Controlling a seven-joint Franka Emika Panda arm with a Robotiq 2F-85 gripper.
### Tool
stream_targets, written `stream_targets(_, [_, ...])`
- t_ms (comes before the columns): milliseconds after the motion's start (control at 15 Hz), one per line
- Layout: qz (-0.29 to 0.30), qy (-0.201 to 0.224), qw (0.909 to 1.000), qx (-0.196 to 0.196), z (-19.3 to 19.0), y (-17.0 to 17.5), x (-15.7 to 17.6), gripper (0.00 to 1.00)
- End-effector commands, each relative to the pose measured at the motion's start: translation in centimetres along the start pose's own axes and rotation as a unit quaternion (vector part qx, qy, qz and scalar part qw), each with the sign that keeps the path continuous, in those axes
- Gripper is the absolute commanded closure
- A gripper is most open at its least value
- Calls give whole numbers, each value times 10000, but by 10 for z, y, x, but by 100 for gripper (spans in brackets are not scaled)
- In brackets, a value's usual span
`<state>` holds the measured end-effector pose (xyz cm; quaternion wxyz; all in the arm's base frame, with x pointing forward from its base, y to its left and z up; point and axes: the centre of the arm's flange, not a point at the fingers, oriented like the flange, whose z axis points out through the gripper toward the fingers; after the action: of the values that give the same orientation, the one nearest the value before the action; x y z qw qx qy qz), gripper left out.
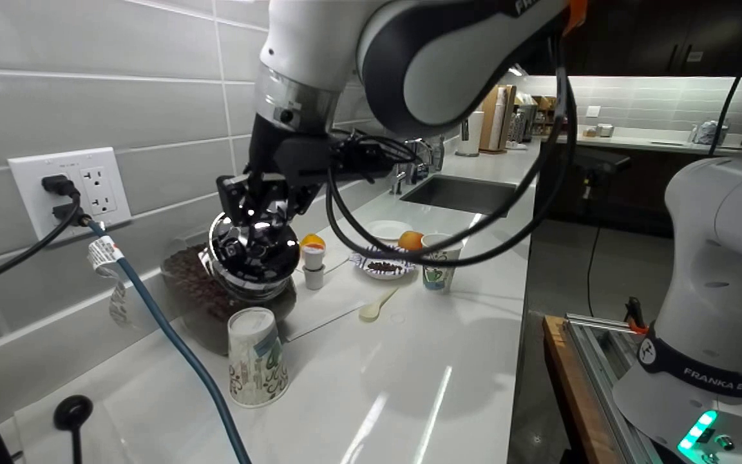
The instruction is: Remove the silver lid from the glass coffee jug
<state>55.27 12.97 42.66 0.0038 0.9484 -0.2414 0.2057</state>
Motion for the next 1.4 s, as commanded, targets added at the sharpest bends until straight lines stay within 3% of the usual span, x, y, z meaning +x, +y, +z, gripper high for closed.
stream_targets(0, [480,-646,9967,-115,-52,4,47,79])
stream_targets(67, [249,-381,9990,-42,-25,4,16,79])
stream_targets(133, [275,-395,9988,-49,-35,5,24,54])
stream_targets(400, [240,-458,9986,-87,-24,5,17,54])
stream_targets(467, [239,-469,9986,-93,-22,5,17,79])
stream_targets(867, [451,-441,9978,-213,-23,-1,55,79])
stream_targets(1333, [734,-736,9945,-131,-6,-8,93,79])
